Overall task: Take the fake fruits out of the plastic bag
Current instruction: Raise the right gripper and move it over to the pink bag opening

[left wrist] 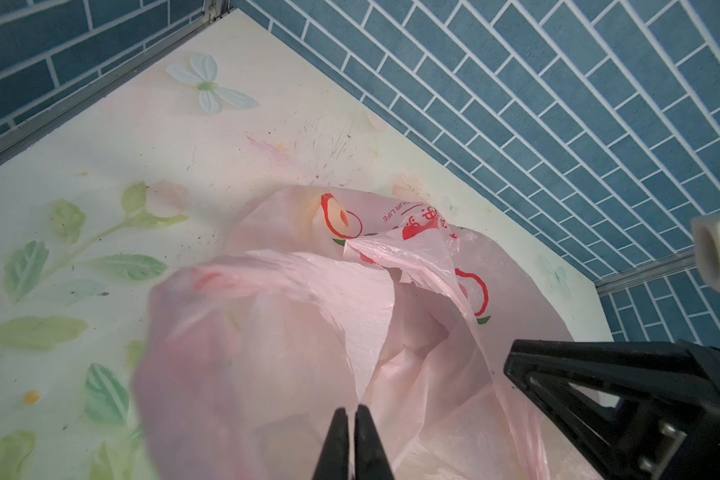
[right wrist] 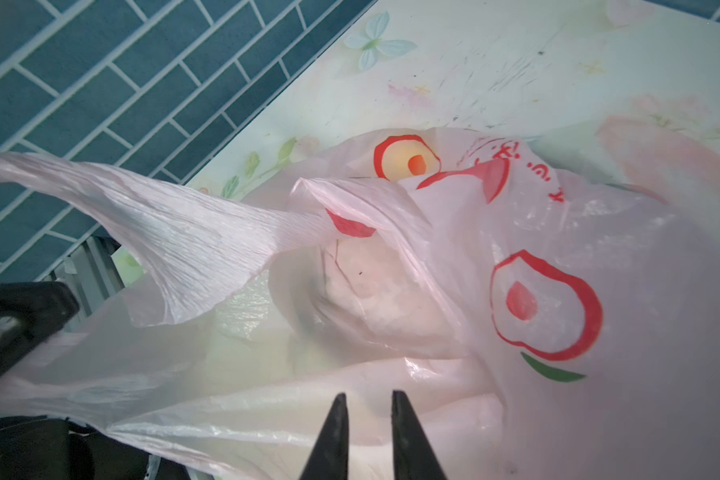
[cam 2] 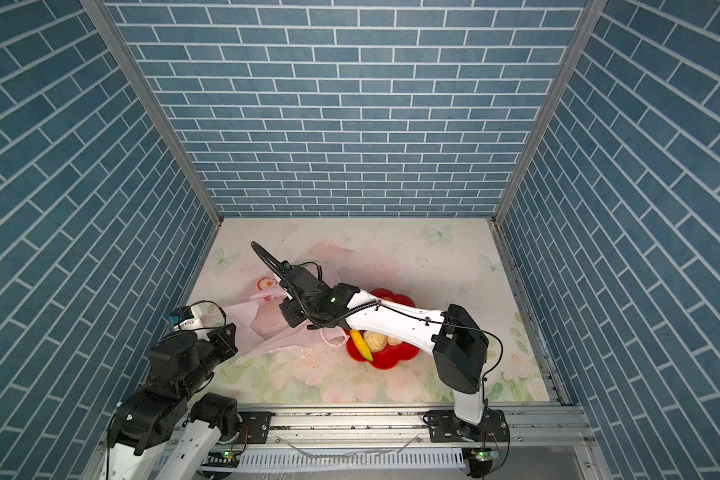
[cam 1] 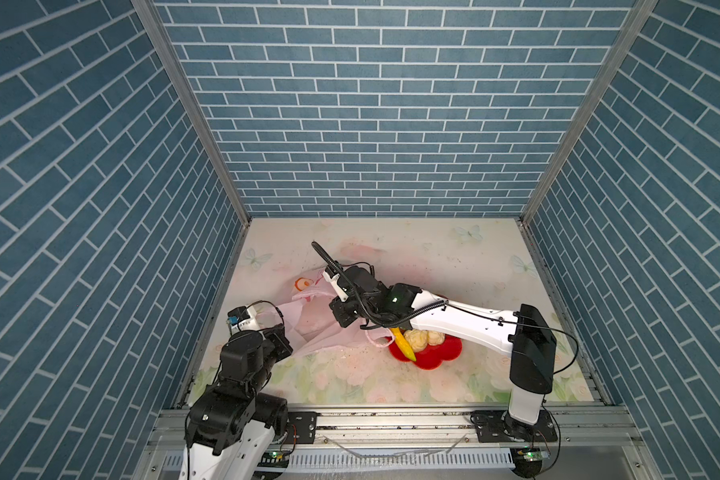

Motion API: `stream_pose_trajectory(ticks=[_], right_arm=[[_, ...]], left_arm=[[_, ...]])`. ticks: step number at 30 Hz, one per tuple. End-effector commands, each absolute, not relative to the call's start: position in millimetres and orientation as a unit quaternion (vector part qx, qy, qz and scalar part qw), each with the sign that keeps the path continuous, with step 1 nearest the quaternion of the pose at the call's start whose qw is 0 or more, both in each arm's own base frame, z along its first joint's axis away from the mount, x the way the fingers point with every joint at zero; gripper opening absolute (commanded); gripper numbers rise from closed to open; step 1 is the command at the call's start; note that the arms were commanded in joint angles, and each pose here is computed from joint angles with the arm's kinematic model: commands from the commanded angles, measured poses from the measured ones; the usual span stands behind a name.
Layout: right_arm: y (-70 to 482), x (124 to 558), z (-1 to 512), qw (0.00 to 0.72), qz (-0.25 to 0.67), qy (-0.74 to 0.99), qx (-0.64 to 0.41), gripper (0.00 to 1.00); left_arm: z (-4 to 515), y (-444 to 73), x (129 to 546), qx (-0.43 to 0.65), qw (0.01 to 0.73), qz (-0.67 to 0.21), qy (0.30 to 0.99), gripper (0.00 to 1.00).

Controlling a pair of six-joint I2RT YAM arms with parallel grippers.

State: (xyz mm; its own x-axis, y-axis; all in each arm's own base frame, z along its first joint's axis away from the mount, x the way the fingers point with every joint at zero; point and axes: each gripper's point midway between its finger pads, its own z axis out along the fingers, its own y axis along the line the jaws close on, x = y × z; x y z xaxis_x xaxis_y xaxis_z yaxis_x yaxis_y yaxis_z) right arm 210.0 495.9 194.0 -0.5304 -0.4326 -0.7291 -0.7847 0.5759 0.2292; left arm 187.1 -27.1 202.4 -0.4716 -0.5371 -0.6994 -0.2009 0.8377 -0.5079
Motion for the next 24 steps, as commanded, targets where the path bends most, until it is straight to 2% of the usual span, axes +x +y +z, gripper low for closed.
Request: stream_pose_trajectory(ticks=[1, 12, 24], right_arm=[[519, 204, 204, 0.325, 0.308, 0.803, -0.395, 0.18], [530, 200, 145, 0.275, 0.282, 0.815, -0.426, 0.16], [541, 204, 110, 0.245, 0.275, 0.819, -0.440, 0.15]], left_arm=[[221, -26, 194, -0.215, 0.484, -0.177, 0.830, 0.08], [260, -25, 209, -0.199, 0.522, -0.169, 0.812, 0.08], [273, -22, 205, -0.188, 0.532, -0.159, 0.810, 0.08]])
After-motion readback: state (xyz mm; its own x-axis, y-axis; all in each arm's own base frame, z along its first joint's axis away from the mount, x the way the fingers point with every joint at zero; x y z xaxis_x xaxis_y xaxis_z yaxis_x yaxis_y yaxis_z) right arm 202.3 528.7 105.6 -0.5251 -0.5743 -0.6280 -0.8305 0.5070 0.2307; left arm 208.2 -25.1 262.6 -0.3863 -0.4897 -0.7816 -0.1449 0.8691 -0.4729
